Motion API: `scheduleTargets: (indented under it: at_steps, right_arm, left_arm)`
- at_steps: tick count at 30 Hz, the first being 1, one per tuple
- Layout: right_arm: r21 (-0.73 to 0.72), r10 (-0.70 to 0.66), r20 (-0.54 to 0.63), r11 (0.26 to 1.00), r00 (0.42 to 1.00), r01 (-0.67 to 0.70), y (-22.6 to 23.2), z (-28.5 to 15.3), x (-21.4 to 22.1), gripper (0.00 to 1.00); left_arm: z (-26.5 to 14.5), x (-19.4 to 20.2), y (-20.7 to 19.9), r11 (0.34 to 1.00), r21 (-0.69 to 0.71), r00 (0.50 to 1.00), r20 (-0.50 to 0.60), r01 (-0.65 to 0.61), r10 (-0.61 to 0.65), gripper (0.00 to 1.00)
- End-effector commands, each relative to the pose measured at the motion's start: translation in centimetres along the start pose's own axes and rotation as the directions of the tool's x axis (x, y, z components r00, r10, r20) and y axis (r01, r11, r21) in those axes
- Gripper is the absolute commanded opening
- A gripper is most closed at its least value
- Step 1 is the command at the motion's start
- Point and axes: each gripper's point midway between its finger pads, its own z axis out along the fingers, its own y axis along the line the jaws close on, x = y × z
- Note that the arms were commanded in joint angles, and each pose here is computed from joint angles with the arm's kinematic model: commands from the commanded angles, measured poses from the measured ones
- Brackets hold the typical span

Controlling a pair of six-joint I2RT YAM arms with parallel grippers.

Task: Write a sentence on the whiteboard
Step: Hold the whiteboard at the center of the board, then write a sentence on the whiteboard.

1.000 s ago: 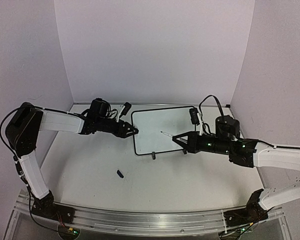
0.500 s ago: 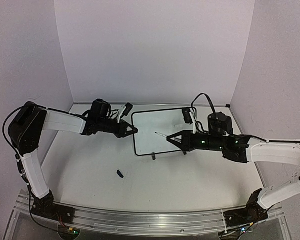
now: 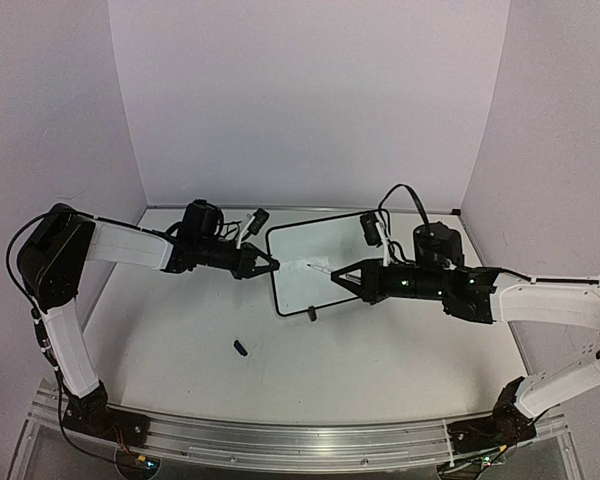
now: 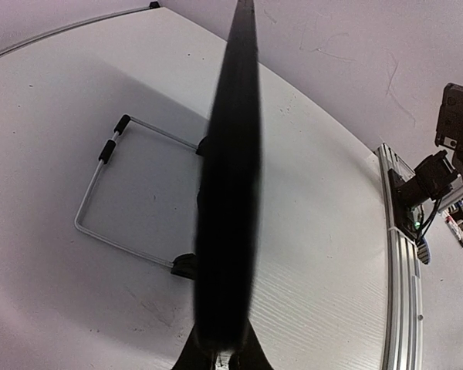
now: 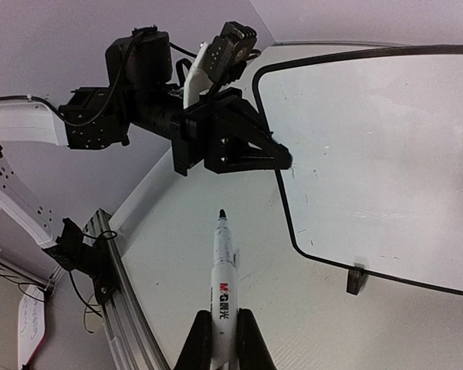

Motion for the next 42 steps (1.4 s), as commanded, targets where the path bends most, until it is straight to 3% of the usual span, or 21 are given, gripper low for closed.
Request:
scheduleTargets:
  at_steps: [1,5,18,31,42]
  right_arm:
    - [-0.031,-0.049,0.042,0.998,0.998,0.050,1.1,-0.2,-1.7,0.00]
    - [-0.038,-0.055,0.041,0.998,0.998,0.057,1.2,-0.3,-1.6,0.00]
    - [-0.043,-0.075,0.033,0.996,0.997,0.077,0.8,0.5,-1.0,0.00]
    - [-0.033,-0.067,0.053,0.997,0.996,0.069,0.9,0.2,-1.6,0.00]
    - [-0.058,-0.110,0.049,0.992,0.993,0.113,1.3,1.6,-2.2,0.00]
  left_arm:
    - [-0.4,0.4,-0.8,0.998,0.051,0.999,-0.006,0.044,-0.043,0.00]
    - [-0.5,0.2,-1.5,0.990,0.086,0.994,-0.002,0.110,-0.111,0.00]
    - [0.1,0.8,-0.7,0.992,0.054,0.986,-0.126,0.115,-0.107,0.00]
    - [-0.3,0.7,-1.1,0.995,0.063,0.993,-0.094,0.075,-0.069,0.00]
    - [0.3,1.8,-0.6,0.993,0.068,0.986,-0.142,0.095,-0.084,0.00]
